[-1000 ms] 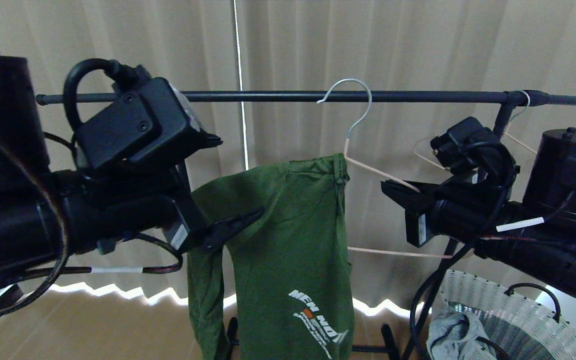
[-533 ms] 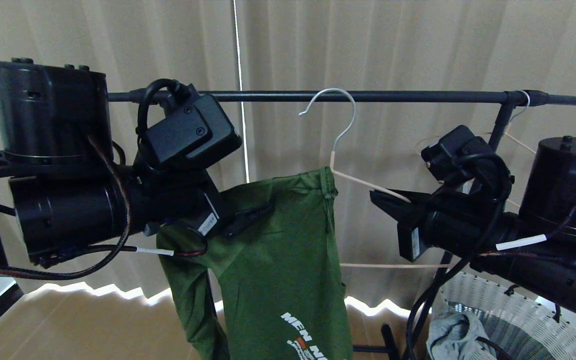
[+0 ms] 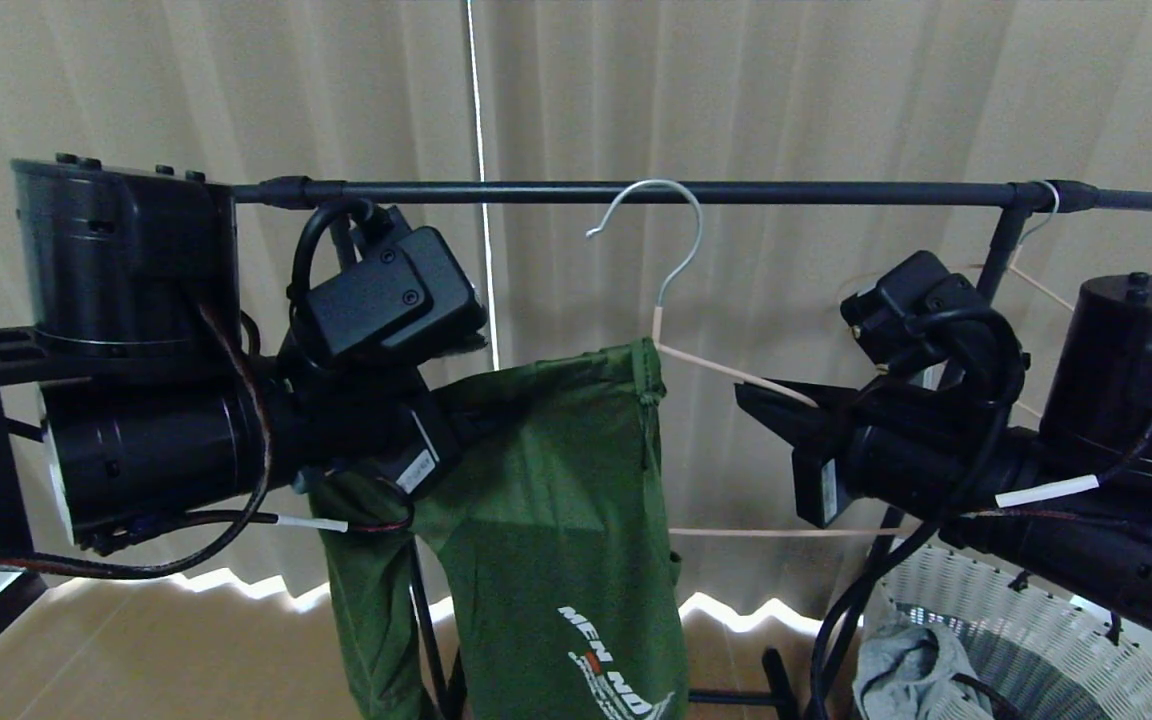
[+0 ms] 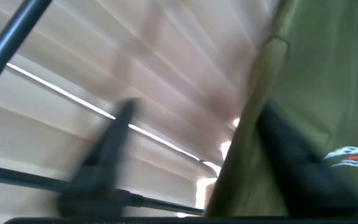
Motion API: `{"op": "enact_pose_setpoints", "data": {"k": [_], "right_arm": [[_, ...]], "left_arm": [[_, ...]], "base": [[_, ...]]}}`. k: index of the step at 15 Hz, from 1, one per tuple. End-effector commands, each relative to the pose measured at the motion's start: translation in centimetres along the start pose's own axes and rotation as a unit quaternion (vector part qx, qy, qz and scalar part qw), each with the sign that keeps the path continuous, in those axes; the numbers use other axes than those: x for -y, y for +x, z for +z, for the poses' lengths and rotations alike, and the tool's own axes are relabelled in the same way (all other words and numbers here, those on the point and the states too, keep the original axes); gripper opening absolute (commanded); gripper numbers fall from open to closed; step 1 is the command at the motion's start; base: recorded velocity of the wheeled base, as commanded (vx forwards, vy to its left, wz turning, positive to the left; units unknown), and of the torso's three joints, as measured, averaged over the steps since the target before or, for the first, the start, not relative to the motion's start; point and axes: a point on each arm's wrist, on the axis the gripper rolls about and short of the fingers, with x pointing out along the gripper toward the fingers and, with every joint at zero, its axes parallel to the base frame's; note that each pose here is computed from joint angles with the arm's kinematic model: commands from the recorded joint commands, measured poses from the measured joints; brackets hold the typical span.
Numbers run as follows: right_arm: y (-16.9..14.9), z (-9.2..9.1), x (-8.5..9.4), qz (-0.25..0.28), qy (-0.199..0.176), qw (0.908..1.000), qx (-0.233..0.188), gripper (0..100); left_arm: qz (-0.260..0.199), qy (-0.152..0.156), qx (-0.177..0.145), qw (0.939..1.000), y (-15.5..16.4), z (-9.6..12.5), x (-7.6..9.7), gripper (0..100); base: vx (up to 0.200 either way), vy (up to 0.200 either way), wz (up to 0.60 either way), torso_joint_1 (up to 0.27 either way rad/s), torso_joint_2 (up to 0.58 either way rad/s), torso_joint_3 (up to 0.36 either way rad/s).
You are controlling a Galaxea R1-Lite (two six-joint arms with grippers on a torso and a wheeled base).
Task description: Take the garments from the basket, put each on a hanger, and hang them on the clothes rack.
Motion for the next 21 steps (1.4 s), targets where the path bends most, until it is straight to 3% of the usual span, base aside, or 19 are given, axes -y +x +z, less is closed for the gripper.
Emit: {"op": "enact_pose_setpoints", "data": {"k": [1, 8, 9, 13, 17, 21], "right_arm": [[0.0, 0.0, 0.0, 0.0, 0.0, 1.0, 0.001, 0], [-0.3, 0.2, 0.1, -0.001, 0.0, 1.0, 0.005, 0], [-0.2, 0.2, 0.1, -0.001, 0.0, 1.0, 0.005, 100], [-0.7, 0.4, 0.3, -0.007, 0.001, 0.9999, 0.01, 100], [-2.2, -1.1, 0.4, -0.005, 0.0, 1.0, -0.008, 100], [-2.1, -2.9, 0.1, 0.001, -0.001, 0.9992, -0.04, 100]], "left_arm": [[0.001, 0.0, 0.001, 1.0, -0.3, 0.0, 0.0, 0], [0.007, -0.001, 0.006, 1.0, -2.5, -0.3, 0.5, 0], [0.008, -0.002, 0.006, 1.0, -2.6, -0.3, 0.5, 0], [0.043, -0.01, -0.019, 0.9988, -2.7, -1.1, -0.6, 0], [0.134, -0.018, -0.055, 0.9893, -2.7, -1.6, -2.0, 0], [0.162, -0.025, -0.024, 0.9862, -2.7, -0.8, -2.3, 0]], "base": [[0.0, 0.0, 0.0, 0.0, 0.0, 0.0], [0.0, 0.0, 0.0, 0.0, 0.0, 0.0], [0.0, 0.0, 0.0, 0.0, 0.0, 0.0], [0.0, 0.0, 0.0, 0.0, 0.0, 0.0], [0.0, 0.0, 0.0, 0.0, 0.0, 0.0], [0.0, 0.0, 0.0, 0.0, 0.0, 0.0]]}}
